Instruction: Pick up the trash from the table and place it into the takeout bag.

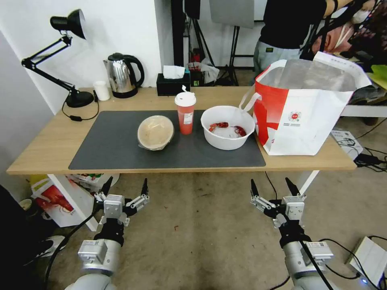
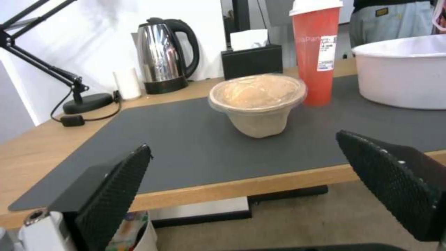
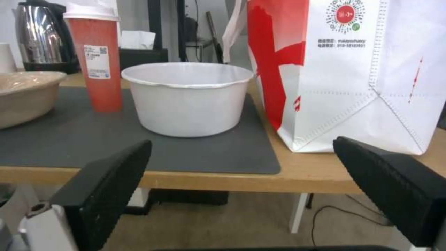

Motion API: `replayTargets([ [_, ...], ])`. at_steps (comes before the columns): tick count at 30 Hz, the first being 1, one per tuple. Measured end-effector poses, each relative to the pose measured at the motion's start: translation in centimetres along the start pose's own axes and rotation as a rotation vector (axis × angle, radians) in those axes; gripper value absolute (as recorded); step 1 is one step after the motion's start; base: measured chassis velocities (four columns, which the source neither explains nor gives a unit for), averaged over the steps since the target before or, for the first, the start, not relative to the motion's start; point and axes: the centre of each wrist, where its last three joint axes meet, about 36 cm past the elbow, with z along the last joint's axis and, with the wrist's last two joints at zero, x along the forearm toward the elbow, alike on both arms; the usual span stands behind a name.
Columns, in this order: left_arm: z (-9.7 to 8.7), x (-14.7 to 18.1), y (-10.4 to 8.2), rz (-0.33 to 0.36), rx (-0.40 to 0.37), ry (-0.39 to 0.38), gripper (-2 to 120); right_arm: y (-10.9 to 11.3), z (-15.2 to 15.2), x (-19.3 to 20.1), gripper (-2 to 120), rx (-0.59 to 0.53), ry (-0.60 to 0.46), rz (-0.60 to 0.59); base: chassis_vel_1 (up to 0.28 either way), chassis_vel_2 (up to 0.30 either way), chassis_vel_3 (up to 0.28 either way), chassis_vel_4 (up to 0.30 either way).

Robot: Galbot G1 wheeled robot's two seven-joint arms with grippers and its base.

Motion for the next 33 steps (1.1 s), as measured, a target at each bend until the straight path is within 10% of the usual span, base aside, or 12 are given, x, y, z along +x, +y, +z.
replayTargets([
  [13,0.0,0.0,0.0,0.000,0.000,0.000,100,0.0,0.0,0.0,100,-0.001,-0.005,-0.001,0.000,0.000,0.000,0.000],
  [33,0.0,0.0,0.0,0.000,0.000,0.000,100,4.7,0.9,-5.5,100,-0.053,-0.618,-0.139,0.000,0.000,0.000,0.000],
])
